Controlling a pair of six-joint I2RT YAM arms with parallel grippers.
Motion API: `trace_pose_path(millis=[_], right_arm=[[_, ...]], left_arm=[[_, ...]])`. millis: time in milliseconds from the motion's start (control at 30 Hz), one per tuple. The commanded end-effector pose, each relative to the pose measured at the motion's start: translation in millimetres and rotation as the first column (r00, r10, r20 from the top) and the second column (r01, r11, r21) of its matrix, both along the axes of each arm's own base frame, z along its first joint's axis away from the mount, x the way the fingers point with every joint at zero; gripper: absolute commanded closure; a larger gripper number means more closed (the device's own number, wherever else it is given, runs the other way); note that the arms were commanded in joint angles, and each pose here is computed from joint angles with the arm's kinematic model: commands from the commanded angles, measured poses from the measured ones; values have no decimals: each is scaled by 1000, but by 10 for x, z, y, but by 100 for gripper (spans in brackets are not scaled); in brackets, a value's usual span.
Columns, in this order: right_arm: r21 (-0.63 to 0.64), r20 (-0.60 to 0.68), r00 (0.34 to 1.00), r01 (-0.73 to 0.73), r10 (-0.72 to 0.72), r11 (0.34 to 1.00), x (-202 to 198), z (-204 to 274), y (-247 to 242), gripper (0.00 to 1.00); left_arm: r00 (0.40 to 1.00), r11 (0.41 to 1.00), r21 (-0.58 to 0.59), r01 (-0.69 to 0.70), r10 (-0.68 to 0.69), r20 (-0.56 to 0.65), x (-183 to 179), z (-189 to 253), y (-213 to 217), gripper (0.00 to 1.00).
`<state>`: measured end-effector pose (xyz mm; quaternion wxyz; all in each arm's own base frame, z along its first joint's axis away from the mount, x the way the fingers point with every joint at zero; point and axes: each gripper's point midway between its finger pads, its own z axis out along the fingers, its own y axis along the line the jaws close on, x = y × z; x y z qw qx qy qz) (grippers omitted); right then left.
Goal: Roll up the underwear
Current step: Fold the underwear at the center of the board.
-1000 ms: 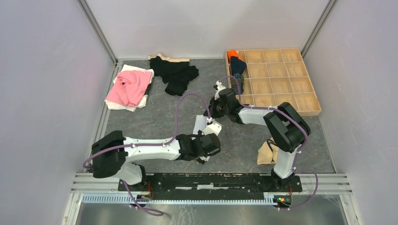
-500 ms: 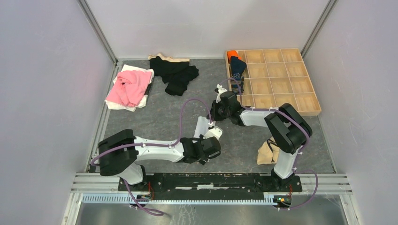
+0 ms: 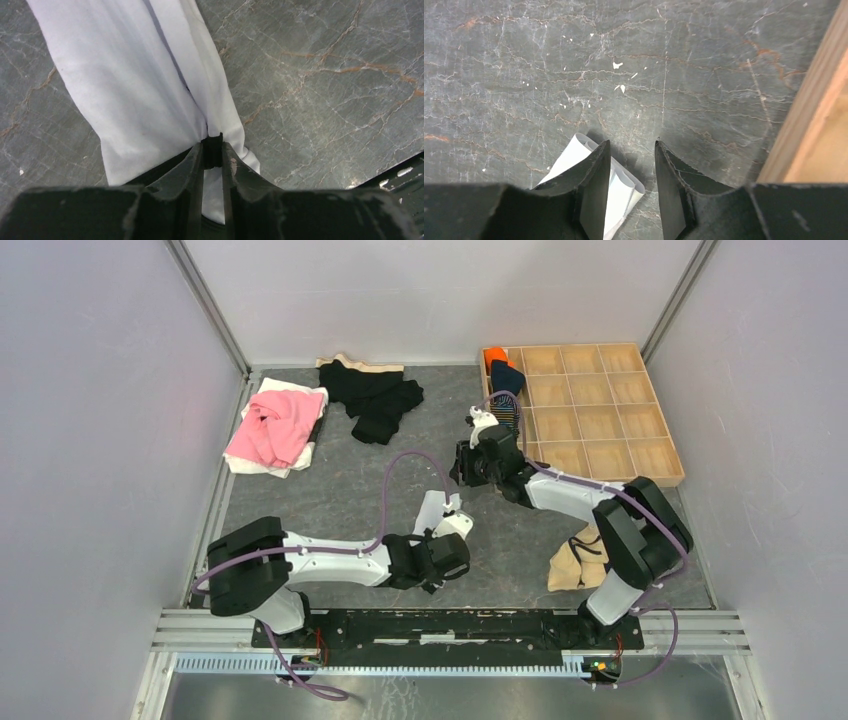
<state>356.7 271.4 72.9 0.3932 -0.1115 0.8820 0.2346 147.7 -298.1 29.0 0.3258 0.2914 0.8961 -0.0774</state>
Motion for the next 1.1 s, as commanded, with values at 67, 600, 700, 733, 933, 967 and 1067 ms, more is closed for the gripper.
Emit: trace_pose_path(millis=[67,600,700,733,933,967,1067], right_arm=[[-67,127,992,34,-25,997,69,428,-204,55],[98,13,959,-284,285,954,-545,407,368,89],[63,-8,966,-259,260,964,-521,277,362,95],[44,-18,969,-245,246,969,-510,225,343,96],[-75,-56,982,-187,183,980,-455,-89,195,99],[-86,-67,981,-185,180,979,-457,-150,180,99],[-123,-98,982,-172,160,977,-478,-336,111,100]], left_arm=[[1000,991,-134,-3,2,-6,-39,476,-182,60],[988,894,-440,-83,132,83,99,1012,-22,56],[985,890,-447,-89,146,94,128,784,38,59],[985,896,-434,-94,148,92,129,685,68,59],[987,909,-407,-84,133,93,119,408,78,61],[987,915,-395,-87,133,89,115,358,89,62],[989,927,-361,-103,134,64,76,190,147,67]])
